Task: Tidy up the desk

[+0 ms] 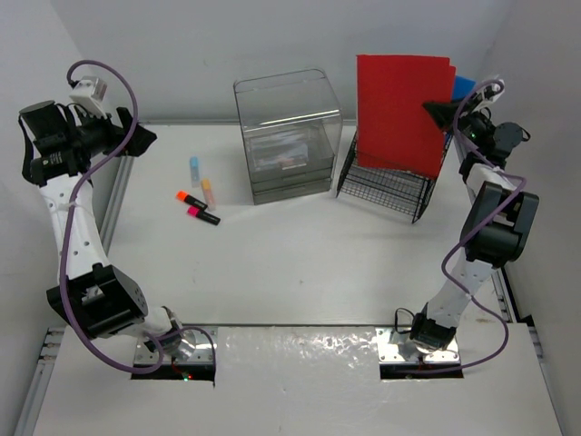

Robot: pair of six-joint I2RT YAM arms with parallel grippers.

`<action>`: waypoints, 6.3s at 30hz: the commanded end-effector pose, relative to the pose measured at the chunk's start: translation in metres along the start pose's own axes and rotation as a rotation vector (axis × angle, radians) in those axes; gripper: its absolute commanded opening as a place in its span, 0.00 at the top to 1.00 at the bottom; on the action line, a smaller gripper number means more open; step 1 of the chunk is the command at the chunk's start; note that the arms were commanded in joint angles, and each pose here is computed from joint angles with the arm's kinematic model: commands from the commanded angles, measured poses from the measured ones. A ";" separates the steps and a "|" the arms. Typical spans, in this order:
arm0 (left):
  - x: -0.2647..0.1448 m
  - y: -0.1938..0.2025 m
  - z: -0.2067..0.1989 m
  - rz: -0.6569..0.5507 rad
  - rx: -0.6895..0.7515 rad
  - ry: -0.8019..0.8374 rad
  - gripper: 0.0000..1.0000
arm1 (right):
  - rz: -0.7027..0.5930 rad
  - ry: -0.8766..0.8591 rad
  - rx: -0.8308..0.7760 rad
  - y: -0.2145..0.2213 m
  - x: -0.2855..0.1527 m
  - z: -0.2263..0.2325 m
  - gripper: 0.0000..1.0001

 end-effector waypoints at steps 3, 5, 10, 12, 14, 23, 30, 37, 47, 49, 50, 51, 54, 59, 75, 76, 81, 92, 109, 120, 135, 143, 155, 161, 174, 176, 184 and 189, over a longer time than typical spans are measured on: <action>0.001 -0.020 -0.001 -0.045 0.043 -0.011 0.20 | -0.123 -0.118 -0.398 -0.017 0.003 0.031 0.95; 0.001 -0.021 -0.001 -0.049 0.044 -0.014 0.20 | -0.121 -0.104 -0.392 -0.009 0.000 0.027 0.94; 0.003 -0.023 -0.004 -0.053 0.047 -0.006 0.20 | -0.116 -0.078 -0.357 0.005 -0.004 0.018 0.94; 0.003 -0.022 -0.003 -0.052 0.046 -0.007 0.20 | -0.121 -0.062 -0.355 0.008 -0.005 0.015 0.97; 0.004 -0.022 -0.004 -0.051 0.048 -0.007 0.20 | -0.145 -0.048 -0.352 0.002 -0.004 0.014 0.99; 0.004 -0.018 -0.006 -0.044 0.052 0.000 0.20 | -0.250 -0.057 -0.398 -0.051 0.004 0.040 1.00; 0.004 -0.021 -0.005 -0.049 0.071 -0.008 0.20 | -0.337 -0.019 -0.433 -0.076 0.002 0.051 1.00; 0.004 -0.024 -0.003 -0.055 0.076 -0.016 0.20 | -0.387 -0.008 -0.459 -0.092 0.003 0.056 1.00; 0.003 -0.025 -0.003 -0.056 0.076 -0.018 0.20 | -0.349 0.021 -0.454 -0.056 0.011 0.037 1.00; 0.003 -0.025 -0.002 -0.055 0.077 -0.020 0.20 | -0.342 0.026 -0.462 -0.050 0.012 0.035 1.00; 0.003 -0.024 -0.003 -0.055 0.078 -0.018 0.20 | -0.335 0.027 -0.461 -0.045 0.012 0.035 1.00; 0.003 -0.024 -0.002 -0.054 0.078 -0.019 0.20 | -0.329 0.029 -0.466 -0.042 0.012 0.034 1.00; 0.004 -0.024 -0.003 -0.054 0.077 -0.016 0.20 | -0.316 0.041 -0.452 -0.031 0.010 0.032 1.00; 0.004 -0.023 -0.003 -0.052 0.080 -0.015 0.20 | -0.298 0.062 -0.433 -0.018 0.006 0.030 1.00; 0.006 -0.013 -0.005 -0.037 0.085 0.003 0.20 | -0.313 -0.022 -0.298 -0.042 0.010 0.053 0.22; 0.006 -0.012 -0.006 -0.037 0.085 0.005 0.20 | -0.313 -0.017 -0.297 -0.041 0.009 0.052 0.22; 0.007 -0.010 -0.005 -0.033 0.090 0.006 0.20 | -0.354 0.025 -0.254 -0.043 0.004 0.046 0.21; 0.007 -0.004 -0.005 -0.017 0.094 0.003 0.20 | -0.502 0.177 -0.256 -0.068 -0.023 0.042 0.62; 0.006 0.000 -0.005 -0.003 0.105 0.002 0.20 | -0.522 0.357 -0.343 -0.073 -0.055 0.055 0.13; 0.014 -0.003 -0.003 0.029 0.138 -0.058 0.20 | -0.224 1.017 -0.301 -0.033 -0.091 0.039 0.01; 0.051 0.042 -0.019 0.170 0.150 -0.005 0.21 | 0.346 0.146 -0.325 0.149 0.043 0.219 0.02; 0.063 0.078 -0.019 0.207 0.110 0.010 0.23 | 0.160 0.265 0.598 0.193 0.092 0.217 0.80; 0.072 0.106 -0.016 0.248 0.111 0.006 0.24 | 0.144 0.389 0.802 0.249 0.113 0.204 0.57; 0.072 0.112 -0.015 0.265 0.108 0.010 0.25 | 0.126 0.404 0.900 0.267 0.114 0.199 0.62; 0.073 0.111 -0.017 0.259 0.106 0.018 0.26 | 0.113 0.406 0.945 0.277 0.130 0.190 0.64; 0.072 0.111 -0.017 0.265 0.107 0.016 0.26 | 0.115 0.401 0.953 0.278 0.132 0.190 0.64; 0.070 0.111 -0.016 0.270 0.118 0.011 0.26 | 0.109 0.428 0.935 0.279 0.128 0.186 0.64; 0.070 0.111 -0.016 0.270 0.118 0.012 0.26 | 0.103 0.422 0.946 0.283 0.133 0.183 0.65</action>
Point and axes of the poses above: each gripper's point midway between its finger pads, its own x axis out along the fingers, its own z axis along the line the jaws close on, y = z × x, the point moved 2 cm from there along -x, back along the fingers, and after that the axes turned 15 degrees about x, right-handed, at the moved point
